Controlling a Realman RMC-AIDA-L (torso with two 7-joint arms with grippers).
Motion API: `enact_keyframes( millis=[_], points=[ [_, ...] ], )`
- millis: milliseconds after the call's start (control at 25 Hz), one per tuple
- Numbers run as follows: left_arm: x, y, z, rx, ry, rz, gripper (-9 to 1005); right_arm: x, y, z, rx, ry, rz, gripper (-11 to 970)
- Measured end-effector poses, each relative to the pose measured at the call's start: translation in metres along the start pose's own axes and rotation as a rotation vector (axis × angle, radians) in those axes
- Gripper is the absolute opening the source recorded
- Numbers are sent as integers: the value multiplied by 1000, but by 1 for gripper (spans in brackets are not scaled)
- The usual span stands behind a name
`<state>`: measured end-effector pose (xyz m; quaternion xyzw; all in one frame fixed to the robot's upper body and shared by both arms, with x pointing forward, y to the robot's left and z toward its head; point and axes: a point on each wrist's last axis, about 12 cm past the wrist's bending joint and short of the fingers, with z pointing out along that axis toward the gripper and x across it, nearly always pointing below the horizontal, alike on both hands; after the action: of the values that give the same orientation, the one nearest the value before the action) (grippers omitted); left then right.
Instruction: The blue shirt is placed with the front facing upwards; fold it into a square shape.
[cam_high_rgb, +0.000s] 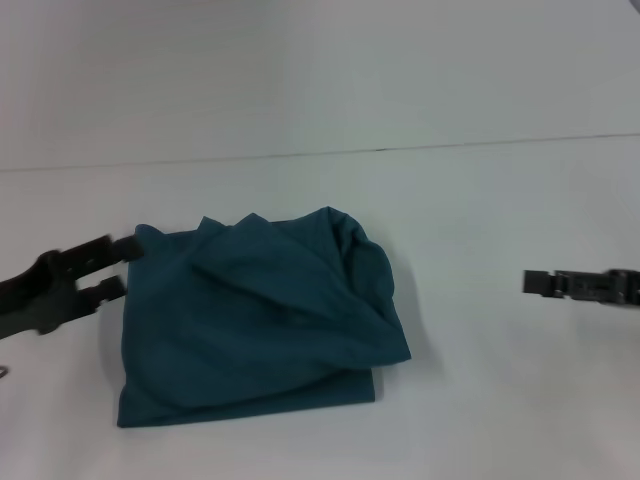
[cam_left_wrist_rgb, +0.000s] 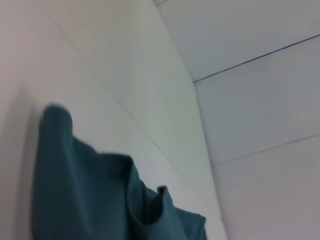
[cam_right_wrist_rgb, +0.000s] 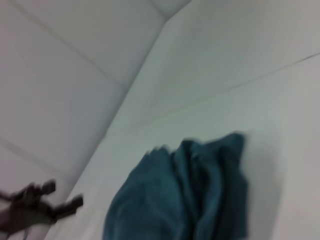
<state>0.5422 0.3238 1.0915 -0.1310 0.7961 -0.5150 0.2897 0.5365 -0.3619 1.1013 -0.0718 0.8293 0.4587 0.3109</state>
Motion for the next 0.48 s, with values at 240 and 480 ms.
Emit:
enact_keyframes(
  millis=[240, 480],
  points=[
    [1, 7, -28, -62, -13, 111, 799, -61, 30, 42, 41, 197, -105, 884],
    [4, 16, -37, -128, -15, 143, 799, -125, 73, 98, 202, 308, -195, 883]
  ],
)
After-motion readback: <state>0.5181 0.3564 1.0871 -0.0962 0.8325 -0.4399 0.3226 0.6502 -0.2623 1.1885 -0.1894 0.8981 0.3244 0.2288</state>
